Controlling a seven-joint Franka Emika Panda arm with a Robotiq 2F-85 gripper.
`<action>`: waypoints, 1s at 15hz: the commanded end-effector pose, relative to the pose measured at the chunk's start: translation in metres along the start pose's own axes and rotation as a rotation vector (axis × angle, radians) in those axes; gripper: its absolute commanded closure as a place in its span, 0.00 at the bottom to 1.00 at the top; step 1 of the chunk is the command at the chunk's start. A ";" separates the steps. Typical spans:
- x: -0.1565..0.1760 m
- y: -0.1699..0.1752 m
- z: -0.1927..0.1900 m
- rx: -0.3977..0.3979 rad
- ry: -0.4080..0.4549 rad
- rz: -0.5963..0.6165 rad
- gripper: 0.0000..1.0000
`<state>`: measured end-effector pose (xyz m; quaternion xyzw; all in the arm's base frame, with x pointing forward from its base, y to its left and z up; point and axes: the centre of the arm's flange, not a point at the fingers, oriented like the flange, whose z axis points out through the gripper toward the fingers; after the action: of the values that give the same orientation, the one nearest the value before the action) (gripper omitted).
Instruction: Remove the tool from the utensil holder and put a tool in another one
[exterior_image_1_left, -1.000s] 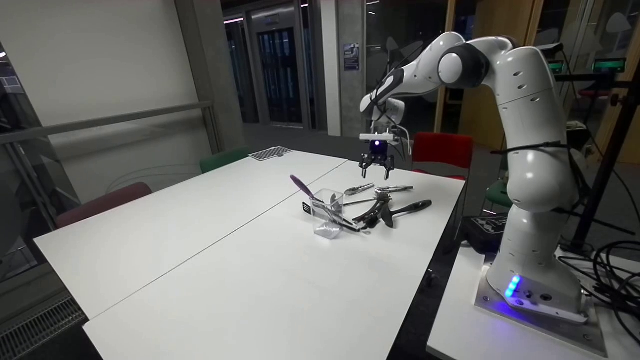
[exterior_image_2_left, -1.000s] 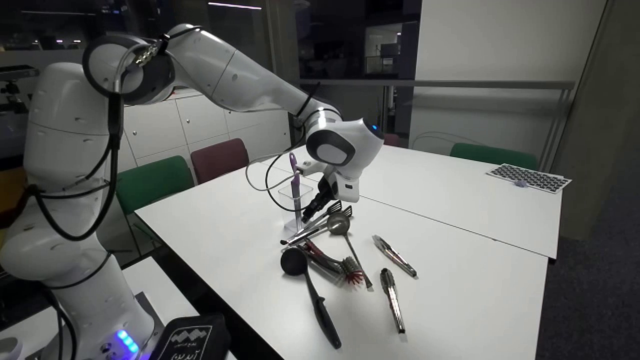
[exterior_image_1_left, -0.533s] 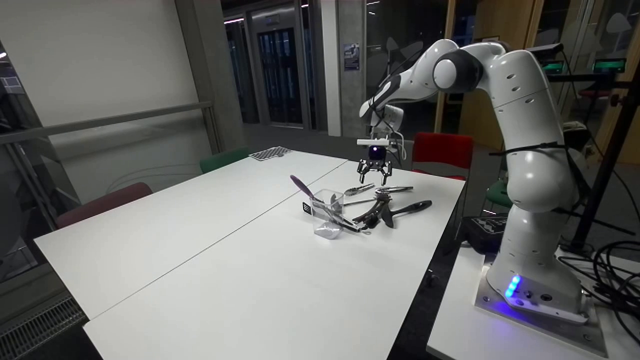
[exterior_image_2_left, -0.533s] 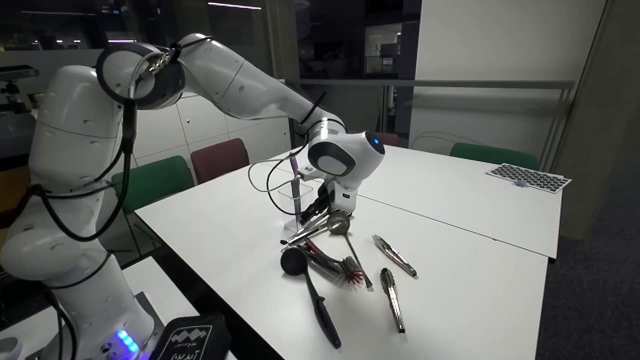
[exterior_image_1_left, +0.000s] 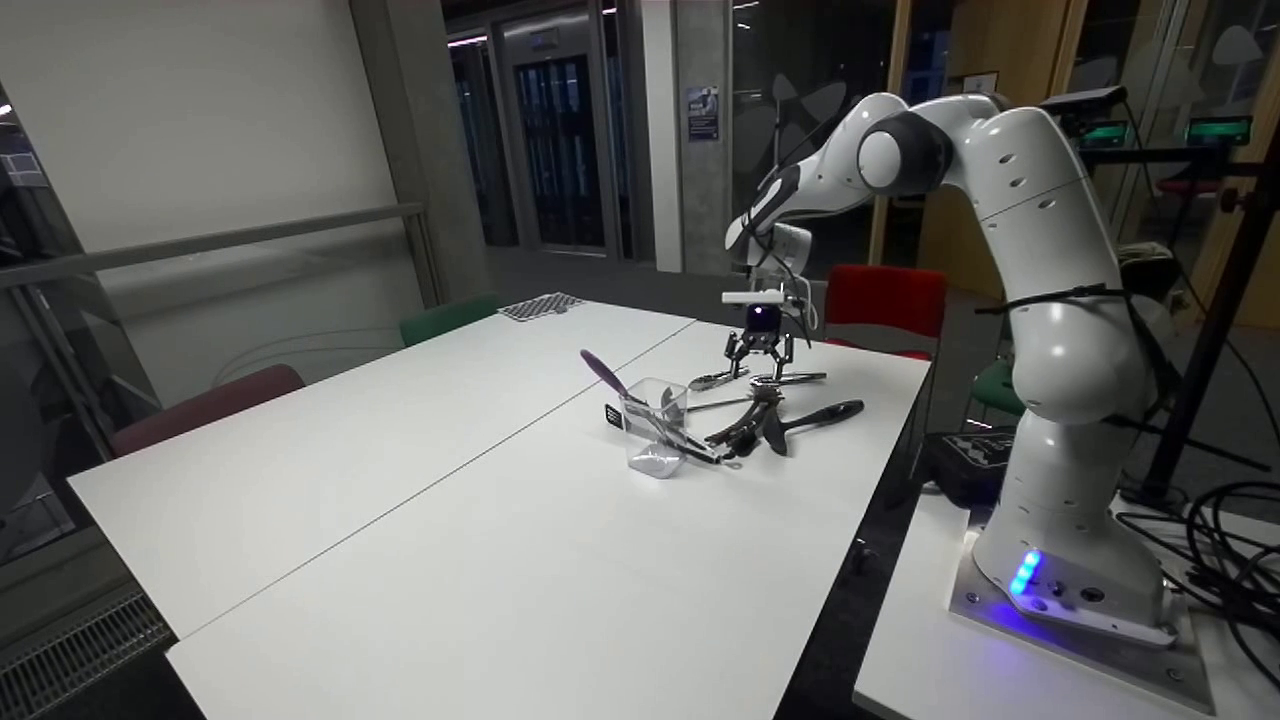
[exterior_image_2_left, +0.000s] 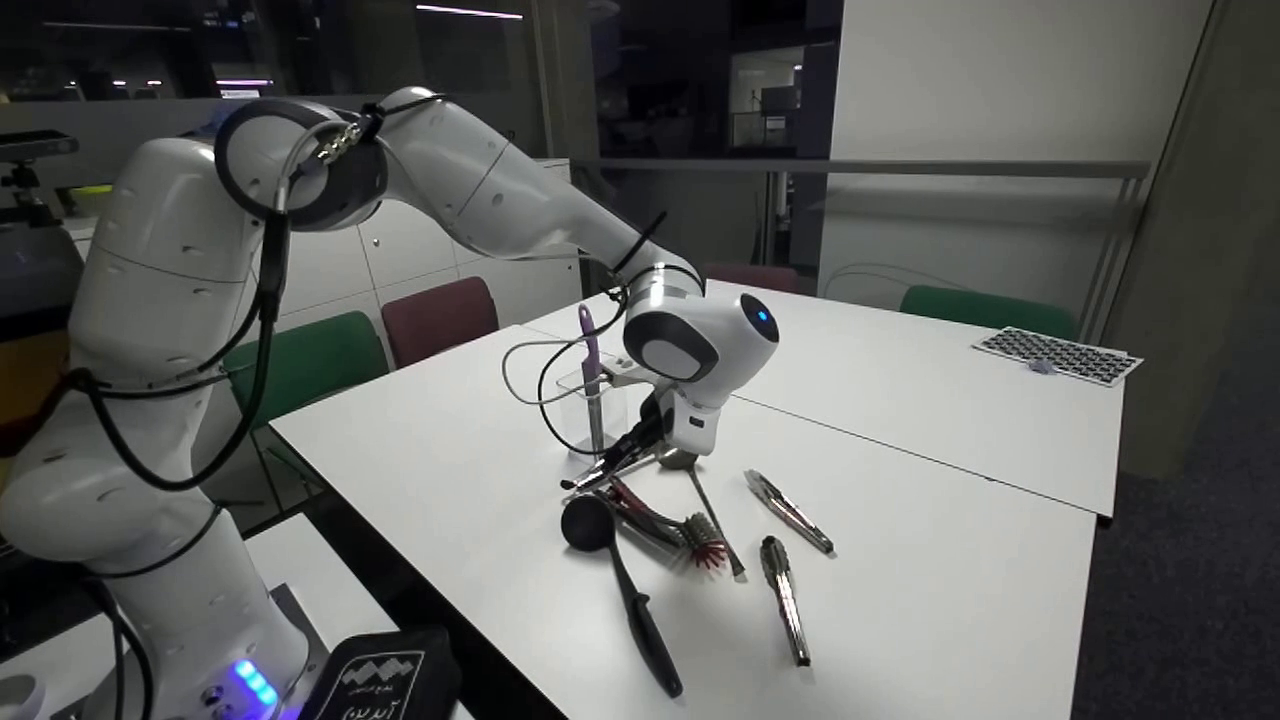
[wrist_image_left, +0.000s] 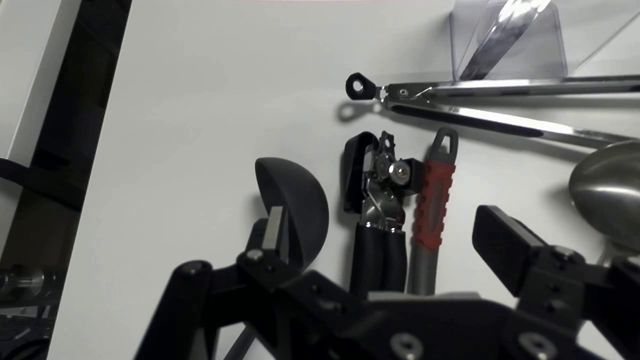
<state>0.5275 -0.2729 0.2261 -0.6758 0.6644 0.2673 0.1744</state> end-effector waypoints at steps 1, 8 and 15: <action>0.033 0.020 0.002 0.037 -0.037 0.066 0.00; 0.065 0.047 0.003 0.053 -0.057 0.140 0.00; 0.087 0.062 0.008 0.095 0.052 0.222 0.00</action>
<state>0.4747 -0.3413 0.1766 -0.6122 0.7288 0.2586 0.1647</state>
